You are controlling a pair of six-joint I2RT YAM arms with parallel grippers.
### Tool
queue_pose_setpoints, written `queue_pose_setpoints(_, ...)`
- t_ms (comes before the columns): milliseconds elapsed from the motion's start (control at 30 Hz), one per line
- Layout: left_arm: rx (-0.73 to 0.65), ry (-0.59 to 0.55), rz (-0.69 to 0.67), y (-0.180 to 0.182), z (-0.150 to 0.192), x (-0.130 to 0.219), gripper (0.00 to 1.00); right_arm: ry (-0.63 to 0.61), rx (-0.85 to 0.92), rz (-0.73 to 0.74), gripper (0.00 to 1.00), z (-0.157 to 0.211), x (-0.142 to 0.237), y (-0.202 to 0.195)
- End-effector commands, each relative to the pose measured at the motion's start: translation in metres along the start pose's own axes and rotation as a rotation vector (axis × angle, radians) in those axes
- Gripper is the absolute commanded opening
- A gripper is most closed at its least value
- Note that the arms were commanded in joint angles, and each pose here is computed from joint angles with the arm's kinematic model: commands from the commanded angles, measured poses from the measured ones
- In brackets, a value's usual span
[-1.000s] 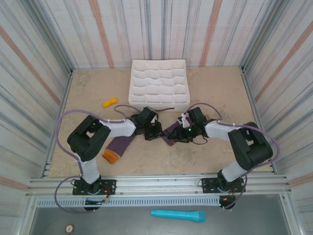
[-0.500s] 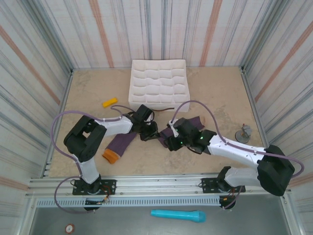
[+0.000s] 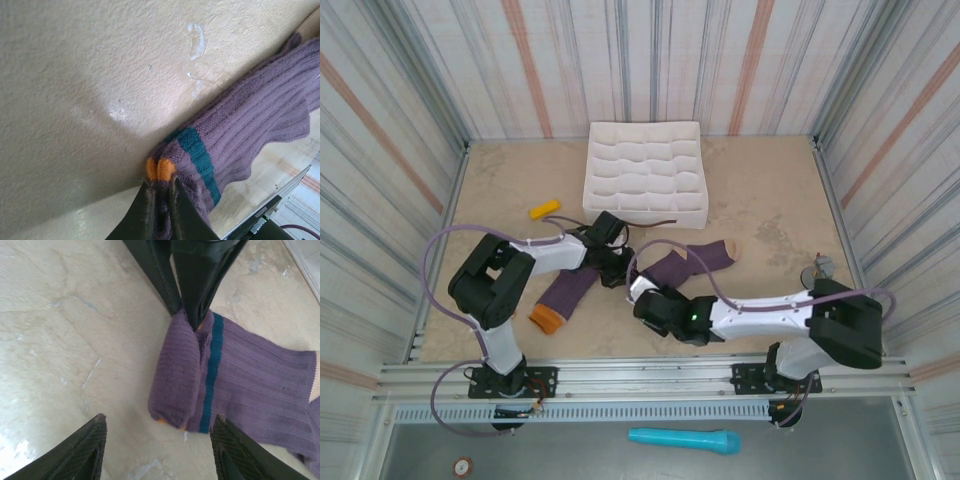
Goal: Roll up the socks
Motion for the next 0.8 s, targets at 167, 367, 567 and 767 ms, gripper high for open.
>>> queue_pose_setpoints(167, -0.03, 0.024, 0.027, -0.008, 0.004, 0.012, 0.0, 0.011, 0.091, 0.19, 0.49, -0.013, -0.025, 0.003)
queue_pose_setpoints(367, -0.032, 0.029, 0.02, -0.005, 0.005, 0.012, 0.0, 0.064, 0.112, 0.221, 0.39, -0.003, -0.039, 0.005)
queue_pose_setpoints(567, -0.036, 0.023, 0.014, -0.003, 0.005, 0.012, 0.0, 0.108, 0.039, 0.148, 0.13, 0.011, -0.045, -0.003)
queue_pose_setpoints(767, -0.054, 0.005, 0.035, -0.006, 0.005, 0.015, 0.33, 0.133, -0.08, 0.012, 0.0, 0.023, -0.053, -0.005)
Point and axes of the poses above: each hand's point on the last joint's axis, 136 mm out from that joint toward the fingers, its own x axis back along the fingers, its own y axis along the line the jaws close on, z = x × y, the point moved 5 cm from there along x, back along the fingers, and after that the axes turned 7 degrees about x, right-handed, at the moved point
